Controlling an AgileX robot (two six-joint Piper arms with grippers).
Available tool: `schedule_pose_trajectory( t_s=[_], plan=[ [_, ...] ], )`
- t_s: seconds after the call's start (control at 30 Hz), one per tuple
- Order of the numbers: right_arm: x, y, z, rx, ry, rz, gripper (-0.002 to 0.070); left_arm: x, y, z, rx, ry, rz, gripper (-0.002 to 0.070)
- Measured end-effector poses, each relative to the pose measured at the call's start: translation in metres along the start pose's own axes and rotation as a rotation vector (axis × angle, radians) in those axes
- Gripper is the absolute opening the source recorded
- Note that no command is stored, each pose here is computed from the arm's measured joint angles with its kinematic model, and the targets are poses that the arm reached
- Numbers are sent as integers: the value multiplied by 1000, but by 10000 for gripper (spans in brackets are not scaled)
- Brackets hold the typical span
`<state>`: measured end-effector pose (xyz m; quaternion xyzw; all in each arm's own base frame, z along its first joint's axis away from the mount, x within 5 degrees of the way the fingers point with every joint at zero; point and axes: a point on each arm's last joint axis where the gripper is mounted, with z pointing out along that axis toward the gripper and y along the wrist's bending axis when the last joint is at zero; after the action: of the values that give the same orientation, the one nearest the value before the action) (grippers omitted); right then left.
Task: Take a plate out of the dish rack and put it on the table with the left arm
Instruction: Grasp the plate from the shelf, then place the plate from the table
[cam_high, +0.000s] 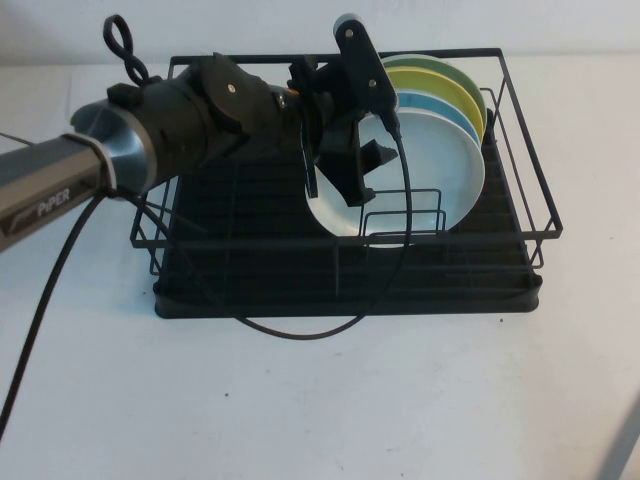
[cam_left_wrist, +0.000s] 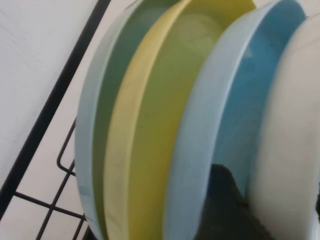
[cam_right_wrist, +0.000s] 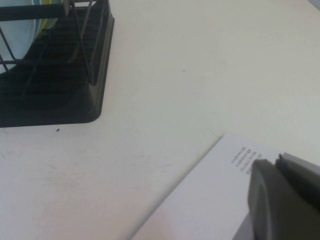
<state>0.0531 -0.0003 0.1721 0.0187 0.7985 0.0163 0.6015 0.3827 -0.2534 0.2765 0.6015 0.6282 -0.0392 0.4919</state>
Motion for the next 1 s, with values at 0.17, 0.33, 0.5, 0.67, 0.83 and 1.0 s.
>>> schedule_pose_trajectory(
  t_s=[0.17, 0.33, 0.5, 0.67, 0.83, 1.0],
  plan=[
    [0, 0, 0, 0, 0, 0, -20, 0, 4, 0, -40, 0, 3, 155],
    [0, 0, 0, 0, 0, 0, -20, -7, 2, -6, -19, -18, 28, 74],
    [0, 0, 0, 0, 0, 0, -20, -20, 10, -24, -55, -47, 77, 74],
    [0, 0, 0, 0, 0, 0, -20, -45, 21, -64, -117, -109, 104, 74],
    [0, 0, 0, 0, 0, 0, -20, -74, 28, -118, -152, -196, 47, 74],
    [0, 0, 0, 0, 0, 0, -20, -93, 9, -171, 74, -223, -314, 73]
  ],
)
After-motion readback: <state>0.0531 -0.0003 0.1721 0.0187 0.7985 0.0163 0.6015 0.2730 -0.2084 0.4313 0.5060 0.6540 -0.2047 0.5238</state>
